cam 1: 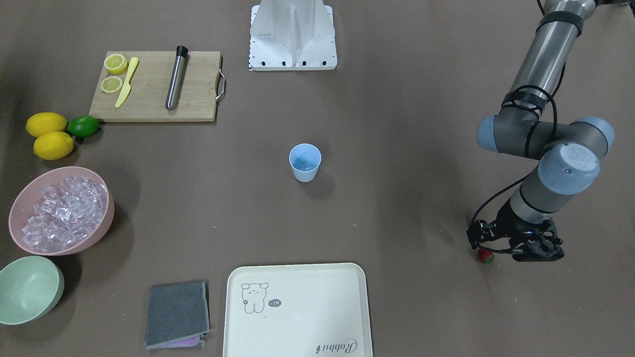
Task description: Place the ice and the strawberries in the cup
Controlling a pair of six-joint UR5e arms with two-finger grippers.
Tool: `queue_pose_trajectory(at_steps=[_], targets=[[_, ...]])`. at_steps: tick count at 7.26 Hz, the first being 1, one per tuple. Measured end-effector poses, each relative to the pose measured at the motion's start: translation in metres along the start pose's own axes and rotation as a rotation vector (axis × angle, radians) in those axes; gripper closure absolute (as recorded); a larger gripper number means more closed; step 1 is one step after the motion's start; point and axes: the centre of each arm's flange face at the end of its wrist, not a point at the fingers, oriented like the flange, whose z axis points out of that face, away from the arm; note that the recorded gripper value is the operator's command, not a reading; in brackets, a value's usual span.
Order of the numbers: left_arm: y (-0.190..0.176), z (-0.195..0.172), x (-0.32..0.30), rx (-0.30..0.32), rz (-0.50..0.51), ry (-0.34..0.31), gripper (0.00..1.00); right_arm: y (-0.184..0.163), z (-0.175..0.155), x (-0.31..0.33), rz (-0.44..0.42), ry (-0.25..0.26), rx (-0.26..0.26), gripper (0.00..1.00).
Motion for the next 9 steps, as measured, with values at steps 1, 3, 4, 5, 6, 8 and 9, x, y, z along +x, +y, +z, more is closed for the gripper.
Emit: queue_pose_trajectory(at_steps=[1, 3, 4, 5, 6, 8, 9], targets=[[-0.001, 0.003, 0.0, 0.01, 0.001, -0.015, 0.03, 0.004, -0.001, 0.013, 0.0, -0.003, 0.002, 0.0], [-0.001, 0.007, 0.002, 0.024, 0.005, -0.032, 0.12, 0.011, -0.004, 0.034, -0.004, -0.004, 0.009, 0.0], [-0.001, 0.008, 0.004, 0.024, 0.006, -0.034, 0.18, 0.013, -0.004, 0.04, -0.007, -0.005, 0.009, 0.0], [0.0, 0.01, 0.005, 0.022, 0.008, -0.036, 0.19, 0.015, -0.003, 0.045, -0.024, -0.006, 0.008, 0.0], [0.001, 0.012, 0.005, 0.02, 0.008, -0.038, 0.31, 0.016, -0.002, 0.051, -0.049, -0.006, 0.007, 0.0], [0.001, 0.012, 0.005, 0.019, 0.007, -0.038, 0.35, 0.017, -0.005, 0.06, -0.084, -0.006, 0.013, 0.0], [0.0, 0.012, 0.006, 0.019, 0.006, -0.037, 0.35, 0.018, -0.006, 0.062, -0.089, -0.006, 0.016, 0.0]])
